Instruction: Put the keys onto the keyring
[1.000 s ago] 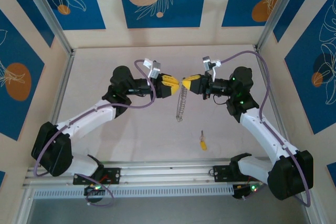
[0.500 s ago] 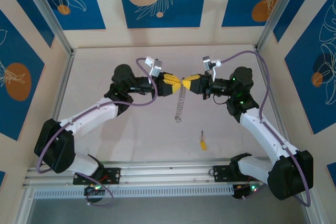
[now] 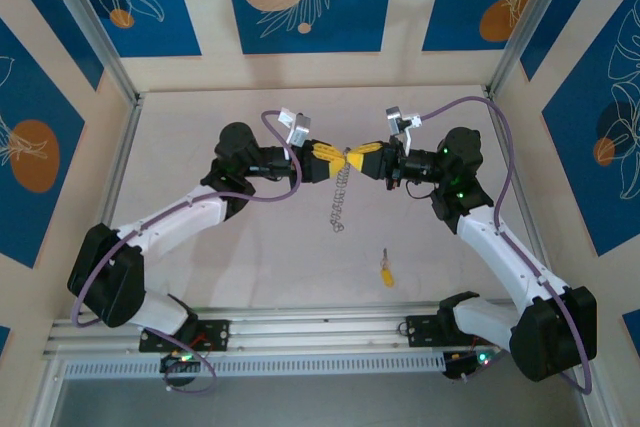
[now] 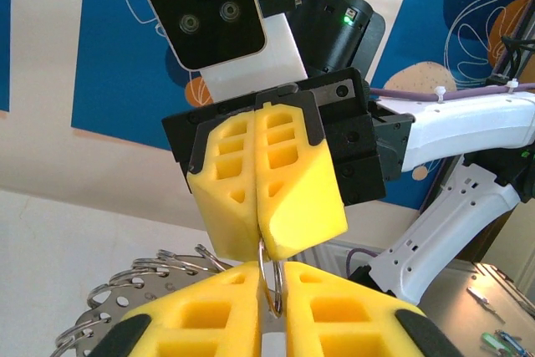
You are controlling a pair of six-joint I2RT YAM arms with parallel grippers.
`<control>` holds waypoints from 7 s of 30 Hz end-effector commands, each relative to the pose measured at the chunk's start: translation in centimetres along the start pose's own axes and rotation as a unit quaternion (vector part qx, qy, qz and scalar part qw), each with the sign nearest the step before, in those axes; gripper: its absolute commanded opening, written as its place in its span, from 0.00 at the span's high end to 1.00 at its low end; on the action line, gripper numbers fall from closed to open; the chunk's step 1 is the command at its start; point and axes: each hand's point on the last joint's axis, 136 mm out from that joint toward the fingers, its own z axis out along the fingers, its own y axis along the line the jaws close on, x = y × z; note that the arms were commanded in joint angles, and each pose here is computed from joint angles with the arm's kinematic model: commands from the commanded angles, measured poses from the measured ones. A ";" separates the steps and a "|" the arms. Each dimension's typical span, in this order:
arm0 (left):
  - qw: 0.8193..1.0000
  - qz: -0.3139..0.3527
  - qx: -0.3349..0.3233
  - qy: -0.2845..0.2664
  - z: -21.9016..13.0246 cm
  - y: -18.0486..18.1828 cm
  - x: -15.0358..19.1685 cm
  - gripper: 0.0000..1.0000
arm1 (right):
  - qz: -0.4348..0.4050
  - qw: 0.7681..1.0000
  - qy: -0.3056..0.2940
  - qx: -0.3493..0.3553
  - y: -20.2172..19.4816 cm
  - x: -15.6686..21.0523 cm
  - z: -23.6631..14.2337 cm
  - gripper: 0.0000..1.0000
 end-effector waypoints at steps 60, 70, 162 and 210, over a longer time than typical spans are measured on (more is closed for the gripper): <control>0.983 0.009 -0.185 -0.002 -4.5 1.9 5.7 1.00 | 0.417 0.688 0.160 0.572 -8.6 27.8 -15.5 0.60; 0.986 0.005 -0.166 -0.006 -4.4 1.4 6.1 1.00 | 0.382 0.658 0.231 0.607 -10.0 30.2 -13.9 0.65; 0.991 -0.002 -0.131 -0.022 -3.7 0.5 5.3 1.00 | 0.357 0.717 0.215 0.559 -10.5 27.7 -11.7 1.00; 0.994 0.041 -0.096 0.040 0.9 1.8 2.5 1.00 | -0.004 0.989 -0.041 0.144 -2.2 1.6 -1.1 1.00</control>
